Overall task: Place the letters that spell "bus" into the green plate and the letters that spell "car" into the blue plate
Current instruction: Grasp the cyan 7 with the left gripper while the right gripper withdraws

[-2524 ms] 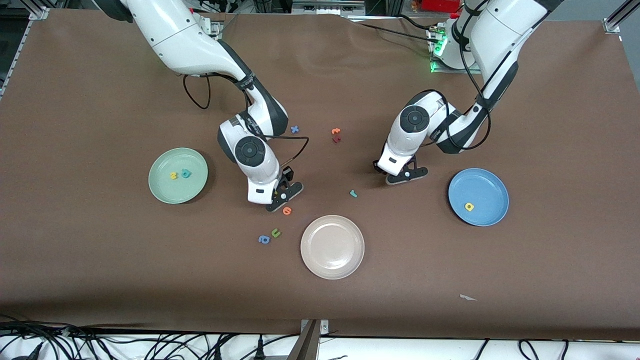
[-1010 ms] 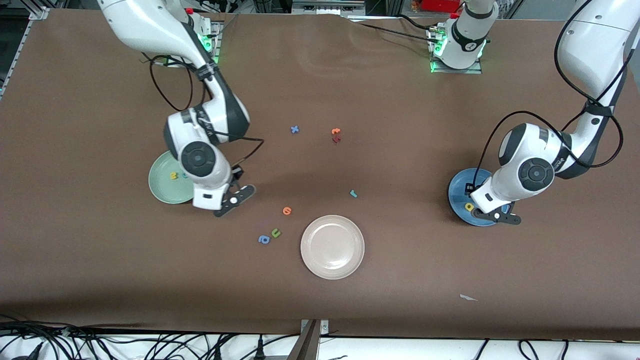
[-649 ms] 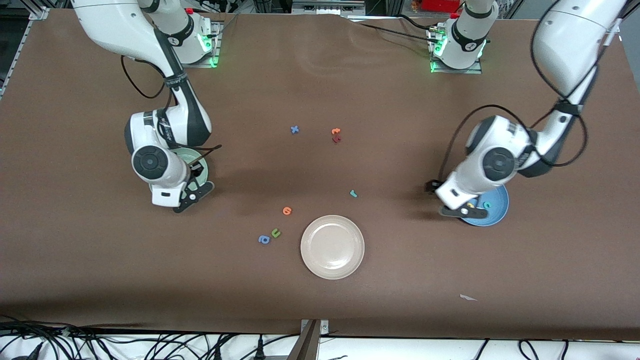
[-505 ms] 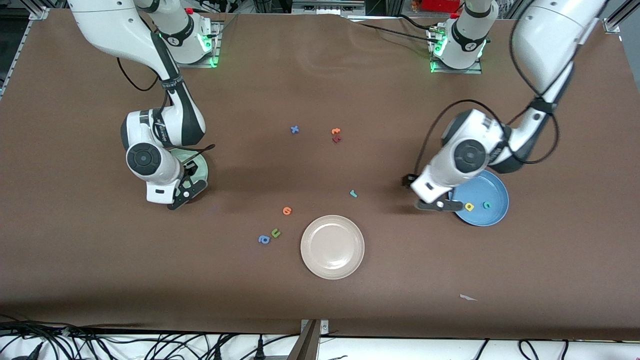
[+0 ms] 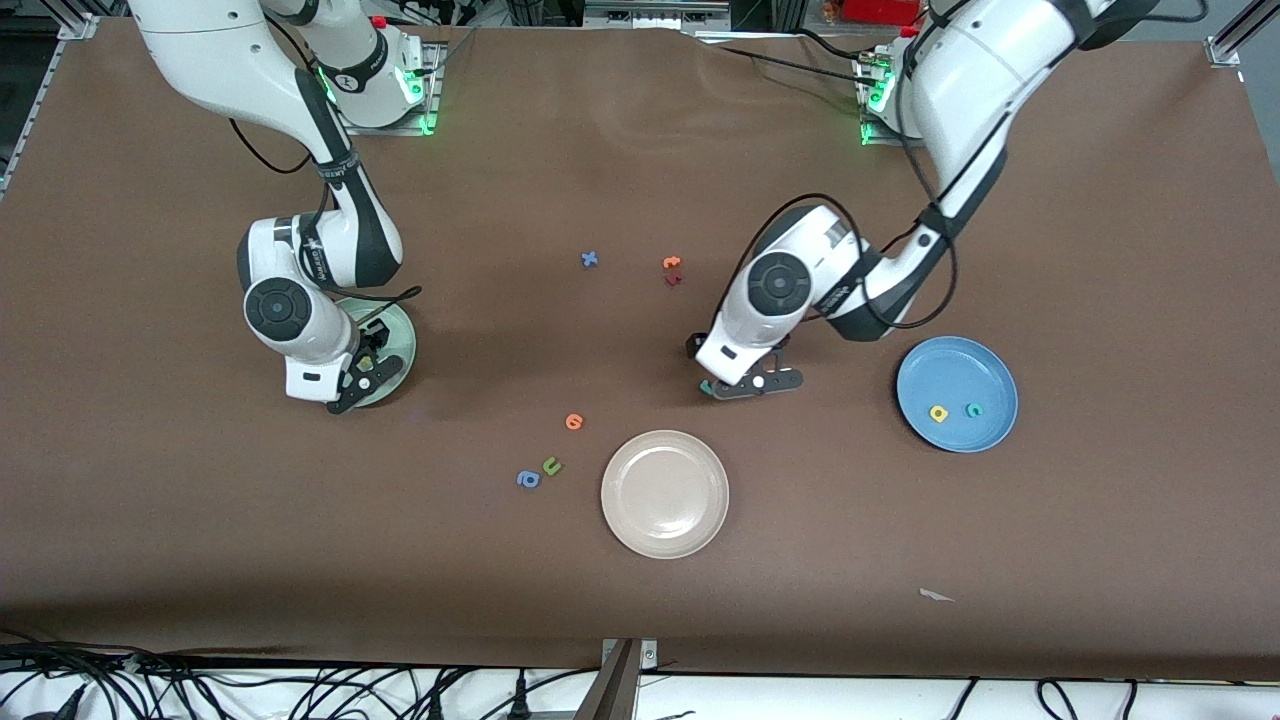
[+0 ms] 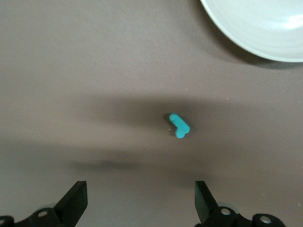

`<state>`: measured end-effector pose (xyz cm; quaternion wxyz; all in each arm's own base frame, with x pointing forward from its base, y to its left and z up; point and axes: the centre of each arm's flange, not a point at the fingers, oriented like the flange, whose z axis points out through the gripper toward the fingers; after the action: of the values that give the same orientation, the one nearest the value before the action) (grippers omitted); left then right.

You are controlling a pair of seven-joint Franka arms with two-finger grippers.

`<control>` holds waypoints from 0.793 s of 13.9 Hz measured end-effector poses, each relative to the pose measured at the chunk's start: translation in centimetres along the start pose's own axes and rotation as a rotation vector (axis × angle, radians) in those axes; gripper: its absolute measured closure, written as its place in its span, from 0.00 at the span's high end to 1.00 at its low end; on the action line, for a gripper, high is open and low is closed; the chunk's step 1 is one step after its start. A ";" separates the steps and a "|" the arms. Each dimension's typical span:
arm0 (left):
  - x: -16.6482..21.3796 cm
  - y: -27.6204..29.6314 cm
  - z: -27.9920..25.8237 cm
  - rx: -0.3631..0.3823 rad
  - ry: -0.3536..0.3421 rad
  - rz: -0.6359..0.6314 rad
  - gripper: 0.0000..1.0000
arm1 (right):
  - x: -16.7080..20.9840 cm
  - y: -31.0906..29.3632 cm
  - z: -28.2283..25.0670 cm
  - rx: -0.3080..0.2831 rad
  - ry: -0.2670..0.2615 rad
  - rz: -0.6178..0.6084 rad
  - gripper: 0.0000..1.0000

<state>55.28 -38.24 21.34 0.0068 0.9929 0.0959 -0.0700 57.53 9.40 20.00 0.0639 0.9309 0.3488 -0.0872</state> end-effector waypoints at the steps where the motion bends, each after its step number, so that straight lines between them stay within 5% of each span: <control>1: -0.1 0.7 1.3 0.009 0.007 -0.019 1.00 | 0.0 0.1 -0.5 -0.003 0.009 0.001 0.63; 5: 0.1 2.0 4.5 -0.010 0.032 -0.065 0.92 | 0.3 0.2 -4.7 0.012 0.007 0.020 1.00; 11: 1.6 2.2 4.0 -0.032 0.048 -0.090 0.75 | 1.6 0.5 -15.8 0.084 -0.060 0.171 1.00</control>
<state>56.73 -40.19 17.17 0.0172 0.9888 0.1415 -0.0449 60.94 12.86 35.15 0.0424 0.9561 0.2621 -0.1237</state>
